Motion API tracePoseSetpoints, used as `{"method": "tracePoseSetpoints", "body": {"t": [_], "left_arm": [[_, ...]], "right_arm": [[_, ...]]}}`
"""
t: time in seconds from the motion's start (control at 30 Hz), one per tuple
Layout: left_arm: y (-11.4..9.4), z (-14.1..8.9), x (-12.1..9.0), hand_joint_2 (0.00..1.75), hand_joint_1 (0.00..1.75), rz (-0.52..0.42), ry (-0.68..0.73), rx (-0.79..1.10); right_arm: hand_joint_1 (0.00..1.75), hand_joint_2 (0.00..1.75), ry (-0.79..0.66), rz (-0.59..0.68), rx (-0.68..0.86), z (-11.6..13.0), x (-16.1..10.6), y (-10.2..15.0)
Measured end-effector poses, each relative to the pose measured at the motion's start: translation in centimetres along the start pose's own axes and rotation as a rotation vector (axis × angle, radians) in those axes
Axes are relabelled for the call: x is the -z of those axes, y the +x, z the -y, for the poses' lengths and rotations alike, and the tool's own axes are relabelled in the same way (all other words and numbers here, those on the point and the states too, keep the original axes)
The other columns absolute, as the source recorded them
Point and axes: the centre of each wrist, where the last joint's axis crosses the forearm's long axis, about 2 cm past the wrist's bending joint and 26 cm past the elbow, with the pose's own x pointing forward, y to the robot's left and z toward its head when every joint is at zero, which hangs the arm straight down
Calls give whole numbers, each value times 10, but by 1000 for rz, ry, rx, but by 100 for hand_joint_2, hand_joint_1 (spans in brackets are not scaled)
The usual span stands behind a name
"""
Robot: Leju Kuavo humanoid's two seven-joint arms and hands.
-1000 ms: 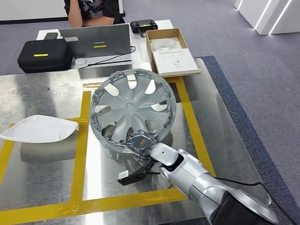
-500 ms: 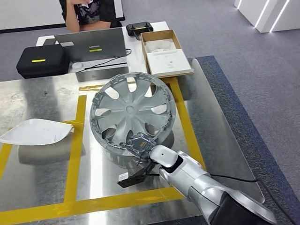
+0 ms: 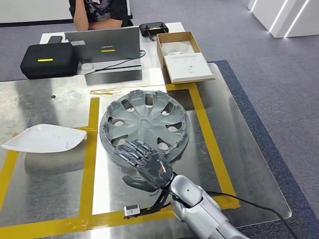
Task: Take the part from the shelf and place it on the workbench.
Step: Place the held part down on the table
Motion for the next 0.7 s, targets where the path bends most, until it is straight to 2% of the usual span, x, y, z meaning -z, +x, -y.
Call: {"method": "tracePoseSetpoints", "body": {"t": [0.07, 0.13, 0.2, 0.3, 0.5, 0.7], "left_arm": [[-5, -6, 0, 0, 0, -16, 12, 2], [-11, -9, -1, 0, 0, -32, 17, 11], [-17, -12, -3, 0, 0, -48, 11, 22], [-23, -18, -4, 0, 0, -46, 5, 27], [-12, -23, 3, 0, 0, -40, 25, 17], [-5, -17, 4, 0, 0, -34, 11, 6]], "right_arm": [[0, 0, -229, -52, 60, 27, -1, -5], [0, 0, -427, -157, 88, 54, -6, -12], [0, 0, -539, -235, 98, 74, -15, -14], [0, 0, -597, -276, 106, 88, -24, -10], [0, 0, -626, -268, 127, 90, -33, -2], [0, 0, -739, -285, 210, 104, -40, 15]]}}
